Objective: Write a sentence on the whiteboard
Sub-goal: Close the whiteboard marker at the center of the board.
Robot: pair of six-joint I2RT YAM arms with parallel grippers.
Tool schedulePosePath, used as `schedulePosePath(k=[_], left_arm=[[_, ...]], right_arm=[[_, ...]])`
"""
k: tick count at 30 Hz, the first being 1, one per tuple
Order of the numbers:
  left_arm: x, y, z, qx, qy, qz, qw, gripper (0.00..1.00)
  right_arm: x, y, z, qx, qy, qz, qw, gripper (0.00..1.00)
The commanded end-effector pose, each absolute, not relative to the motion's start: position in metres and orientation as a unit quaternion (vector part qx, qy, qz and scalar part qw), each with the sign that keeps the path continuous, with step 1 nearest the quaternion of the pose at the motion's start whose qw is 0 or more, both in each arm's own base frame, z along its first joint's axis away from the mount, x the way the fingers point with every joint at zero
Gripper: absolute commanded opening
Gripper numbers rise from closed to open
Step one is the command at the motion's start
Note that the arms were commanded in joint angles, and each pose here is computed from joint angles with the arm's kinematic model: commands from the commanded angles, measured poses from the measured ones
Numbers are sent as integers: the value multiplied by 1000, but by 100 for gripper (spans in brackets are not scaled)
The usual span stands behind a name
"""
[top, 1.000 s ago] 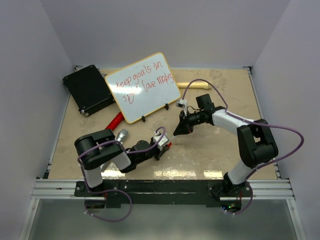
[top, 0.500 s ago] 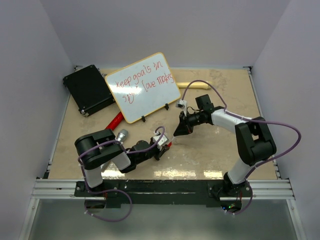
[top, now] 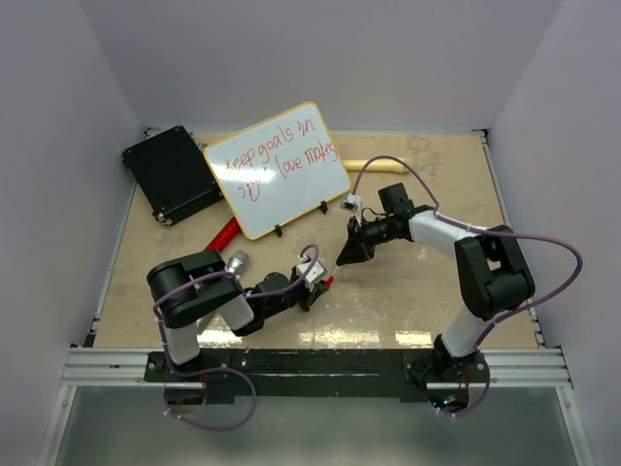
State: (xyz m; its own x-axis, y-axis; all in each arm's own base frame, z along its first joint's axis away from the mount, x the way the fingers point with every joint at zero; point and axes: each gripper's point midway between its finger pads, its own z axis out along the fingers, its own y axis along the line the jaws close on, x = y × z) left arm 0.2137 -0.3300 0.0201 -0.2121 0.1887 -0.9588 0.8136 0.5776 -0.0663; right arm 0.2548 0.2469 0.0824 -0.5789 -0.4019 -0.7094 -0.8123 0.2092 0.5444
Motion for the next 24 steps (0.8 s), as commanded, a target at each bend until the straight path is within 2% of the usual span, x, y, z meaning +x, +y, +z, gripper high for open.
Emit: schedulePosePath(k=[1,24], left_arm=[[212,-330,16,344,721,-310,515,0],[217,-337,20,326,717,-325,524,0]], right_arm=[[256,252,104,-424,725,489,234,0],[244,261,77,-411,734,506,190,0]])
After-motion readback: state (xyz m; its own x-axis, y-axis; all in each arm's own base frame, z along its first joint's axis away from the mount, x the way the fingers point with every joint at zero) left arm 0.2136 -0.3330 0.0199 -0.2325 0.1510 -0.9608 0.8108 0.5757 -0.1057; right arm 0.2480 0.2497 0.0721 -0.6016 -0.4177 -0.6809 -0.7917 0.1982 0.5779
